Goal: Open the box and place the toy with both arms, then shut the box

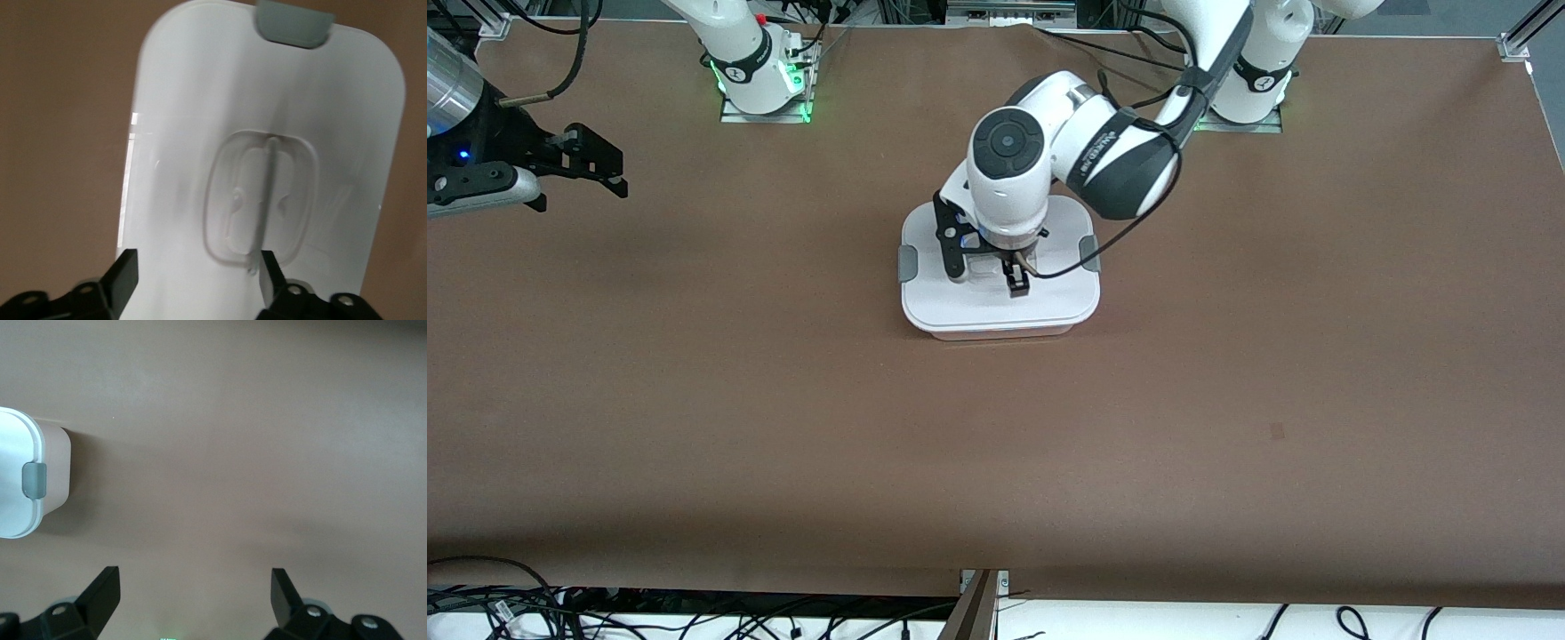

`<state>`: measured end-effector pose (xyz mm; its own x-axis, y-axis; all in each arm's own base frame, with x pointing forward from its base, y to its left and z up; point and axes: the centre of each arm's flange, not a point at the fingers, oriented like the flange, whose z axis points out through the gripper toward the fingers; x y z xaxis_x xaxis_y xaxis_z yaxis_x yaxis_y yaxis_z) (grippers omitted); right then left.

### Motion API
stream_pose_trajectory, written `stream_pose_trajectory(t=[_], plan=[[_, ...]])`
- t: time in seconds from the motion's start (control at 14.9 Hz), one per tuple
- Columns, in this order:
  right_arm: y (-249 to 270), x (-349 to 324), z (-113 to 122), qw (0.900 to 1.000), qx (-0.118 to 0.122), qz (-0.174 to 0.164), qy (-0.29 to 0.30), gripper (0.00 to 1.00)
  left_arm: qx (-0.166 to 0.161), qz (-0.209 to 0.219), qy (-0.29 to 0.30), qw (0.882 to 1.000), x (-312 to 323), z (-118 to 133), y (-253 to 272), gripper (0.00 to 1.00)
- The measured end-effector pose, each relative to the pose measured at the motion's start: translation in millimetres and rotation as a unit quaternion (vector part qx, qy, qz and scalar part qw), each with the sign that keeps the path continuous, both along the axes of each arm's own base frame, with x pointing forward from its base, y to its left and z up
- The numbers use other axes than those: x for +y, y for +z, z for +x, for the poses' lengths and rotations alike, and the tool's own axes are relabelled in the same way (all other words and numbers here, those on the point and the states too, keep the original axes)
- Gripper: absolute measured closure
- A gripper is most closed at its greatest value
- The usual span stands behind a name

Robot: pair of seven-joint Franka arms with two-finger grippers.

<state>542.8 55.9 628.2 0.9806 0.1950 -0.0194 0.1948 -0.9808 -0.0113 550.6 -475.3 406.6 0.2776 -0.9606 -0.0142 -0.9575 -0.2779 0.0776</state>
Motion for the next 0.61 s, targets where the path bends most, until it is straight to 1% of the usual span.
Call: stream_pose_trajectory(t=[0.07, 0.27, 0.4, 0.54, 0.61], plan=[[-0.7, 0.0, 0.2, 1.0, 0.001, 0.0, 0.0, 0.0, -0.004, -0.002, 0.024, 1.0, 19.0, 17.2, 5.8, 0.01], [-2.3, 0.0, 0.1, 1.0, 0.005, -0.001, -0.002, 0.0, -0.008, -0.004, 0.096, 0.995, 97.2, 73.1, 12.6, 0.0], [-2.9, 0.2, -0.3, 1.0, 0.008, -0.002, -0.015, 0.0, -0.013, 0.005, 0.133, 0.991, 154.1, 103.7, 13.3, 0.0], [-2.9, 1.6, -0.7, 1.0, 0.009, -0.002, -0.026, 0.0, -0.034, 0.033, 0.155, 0.987, 210.7, 127.4, 23.1, 0.0], [-2.7, 2.5, -0.8, 1.0, 0.009, -0.002, -0.027, 0.0, -0.046, 0.037, 0.173, 0.983, 239.6, 138.0, 32.9, 0.0]])
